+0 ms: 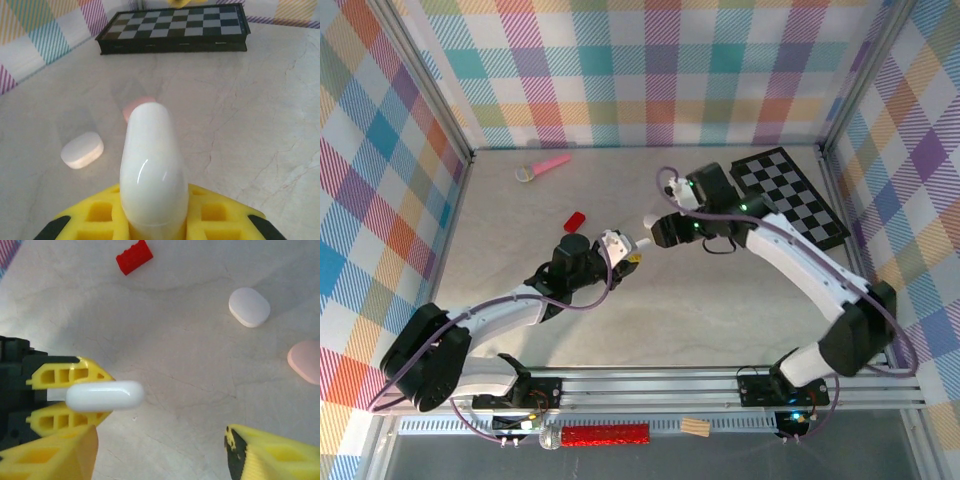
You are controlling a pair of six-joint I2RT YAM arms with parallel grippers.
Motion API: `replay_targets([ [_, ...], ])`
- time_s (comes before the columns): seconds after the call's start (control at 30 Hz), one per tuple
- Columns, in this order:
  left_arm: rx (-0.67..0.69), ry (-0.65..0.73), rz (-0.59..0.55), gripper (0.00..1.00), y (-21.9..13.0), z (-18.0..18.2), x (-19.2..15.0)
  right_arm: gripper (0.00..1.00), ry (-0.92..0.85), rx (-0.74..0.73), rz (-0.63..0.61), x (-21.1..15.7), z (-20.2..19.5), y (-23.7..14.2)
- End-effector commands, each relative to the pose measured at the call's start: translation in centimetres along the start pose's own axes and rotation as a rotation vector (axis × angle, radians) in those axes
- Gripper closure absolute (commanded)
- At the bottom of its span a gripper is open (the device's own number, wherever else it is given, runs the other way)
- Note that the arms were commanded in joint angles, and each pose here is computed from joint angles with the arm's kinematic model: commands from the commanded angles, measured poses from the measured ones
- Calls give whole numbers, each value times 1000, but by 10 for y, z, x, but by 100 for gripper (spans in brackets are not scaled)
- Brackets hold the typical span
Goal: Insert the wireless bluetooth earbuds into the charging case
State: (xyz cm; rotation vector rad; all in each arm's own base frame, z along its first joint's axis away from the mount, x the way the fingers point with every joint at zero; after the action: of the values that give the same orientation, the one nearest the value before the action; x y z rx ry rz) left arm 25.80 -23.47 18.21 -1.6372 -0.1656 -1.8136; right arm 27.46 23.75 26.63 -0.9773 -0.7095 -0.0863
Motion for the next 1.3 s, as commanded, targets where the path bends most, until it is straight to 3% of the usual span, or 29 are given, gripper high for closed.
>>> replay_targets([
  [0.0, 29, -155, 71, 100, -5, 2, -5, 28, -89, 104, -189, 10, 14, -15],
  [0.03, 38, -191, 95, 100, -4, 3, -9, 22, -103, 129, -198, 5, 16, -18],
  [0.23, 41, -347, 222, 100, 4, 1, -28, 16, -148, 261, -161, -27, 24, -18],
  [0.43, 55, -429, 446, 100, 18, 3, -52, 15, -117, 225, -107, -44, 14, -8],
  [0.63, -8, -479, 602, 100, 32, -3, -67, 14, -104, 182, -96, -51, 5, -1],
  [0.73, -12, -496, 626, 100, 35, -4, -73, 13, -101, 158, -104, -54, 1, 0],
  [0.87, -30, -505, 669, 90, 41, -6, -79, 13, -99, 134, -104, -58, -3, 0],
  [1.1, -29, -499, 709, 86, 48, -4, -86, 13, -99, 95, -115, -57, -7, 0],
  [1.17, -31, -494, 711, 71, 48, -4, -86, 13, -102, 92, -119, -57, -8, 0],
  [1.27, -30, -488, 704, 60, 50, -2, -83, 10, -107, 88, -132, -56, -9, 0],
])
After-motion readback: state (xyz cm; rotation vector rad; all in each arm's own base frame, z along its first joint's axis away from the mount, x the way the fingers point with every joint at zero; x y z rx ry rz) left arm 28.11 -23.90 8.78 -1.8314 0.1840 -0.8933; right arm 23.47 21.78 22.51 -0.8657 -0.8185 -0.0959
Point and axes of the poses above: each hand's point on the last joint's axis, 136 mm out from that joint toward the fingers, its own y axis out along the fingers, its own z axis along the line the jaws close on, x = y × z, the point moved 5 cm from there along -y, back along the fingers, and after that the axes turned 5 degrees about y, right-handed, at the moved point
